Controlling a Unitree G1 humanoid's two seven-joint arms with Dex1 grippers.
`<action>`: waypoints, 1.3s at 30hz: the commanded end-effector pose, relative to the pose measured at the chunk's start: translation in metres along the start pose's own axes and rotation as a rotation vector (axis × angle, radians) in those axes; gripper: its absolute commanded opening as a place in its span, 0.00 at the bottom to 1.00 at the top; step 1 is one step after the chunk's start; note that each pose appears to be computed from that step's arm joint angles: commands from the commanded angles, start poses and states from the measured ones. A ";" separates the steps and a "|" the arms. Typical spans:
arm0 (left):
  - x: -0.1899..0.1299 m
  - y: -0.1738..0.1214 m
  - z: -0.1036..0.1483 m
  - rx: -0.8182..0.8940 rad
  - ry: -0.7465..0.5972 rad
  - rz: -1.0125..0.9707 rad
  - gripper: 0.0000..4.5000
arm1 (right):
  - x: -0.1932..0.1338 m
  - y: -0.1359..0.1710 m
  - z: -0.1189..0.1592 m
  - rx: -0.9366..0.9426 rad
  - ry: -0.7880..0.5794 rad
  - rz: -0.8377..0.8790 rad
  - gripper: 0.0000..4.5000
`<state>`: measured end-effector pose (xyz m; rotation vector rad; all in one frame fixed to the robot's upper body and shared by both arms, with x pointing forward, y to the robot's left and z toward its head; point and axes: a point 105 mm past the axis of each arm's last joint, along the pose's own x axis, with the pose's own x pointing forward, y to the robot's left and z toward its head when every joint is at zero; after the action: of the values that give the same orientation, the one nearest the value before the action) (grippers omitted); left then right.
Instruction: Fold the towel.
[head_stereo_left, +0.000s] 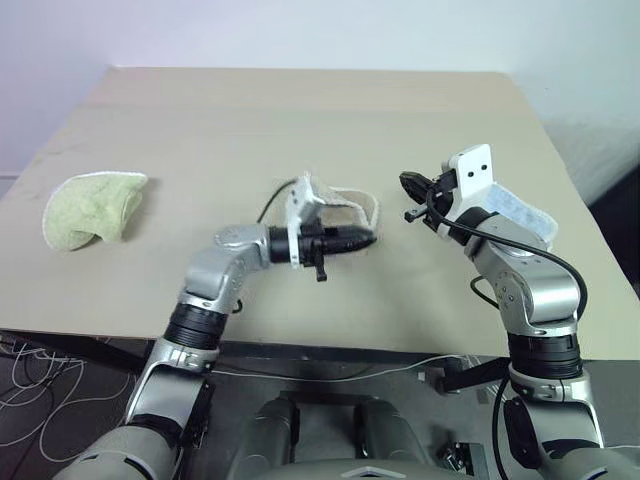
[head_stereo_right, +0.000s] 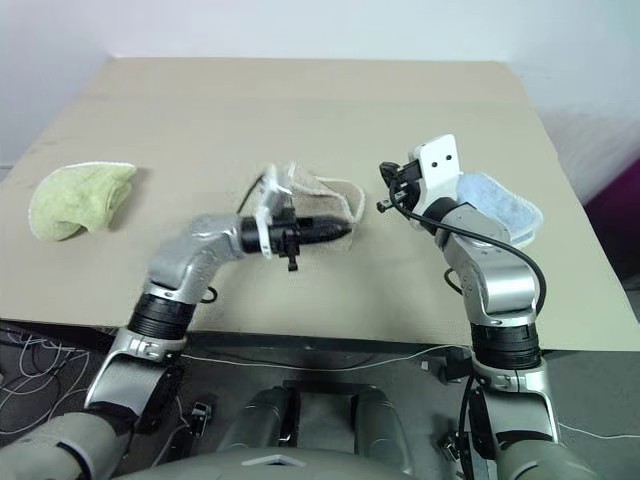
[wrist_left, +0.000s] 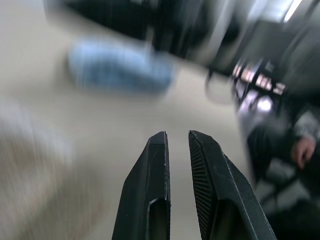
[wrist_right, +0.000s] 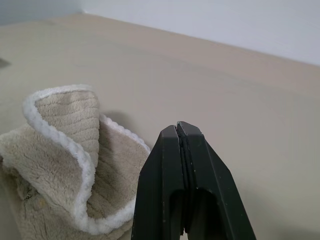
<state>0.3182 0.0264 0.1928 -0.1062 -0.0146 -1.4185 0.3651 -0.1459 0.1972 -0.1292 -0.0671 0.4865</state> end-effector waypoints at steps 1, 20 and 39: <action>-0.021 0.004 0.048 0.085 -0.147 0.073 0.16 | 0.002 0.013 0.018 -0.019 -0.068 0.054 0.00; -0.028 0.101 -0.038 0.182 0.156 0.518 0.01 | 0.056 0.064 -0.047 0.043 0.106 0.212 0.00; -0.090 0.088 0.019 0.049 -0.170 0.603 0.01 | 0.021 0.047 -0.013 0.109 0.019 0.179 0.00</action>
<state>0.3962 0.1165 0.1838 -0.1290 -0.0959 -0.8297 0.3695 -0.0929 0.1587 -0.0693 0.0353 0.6593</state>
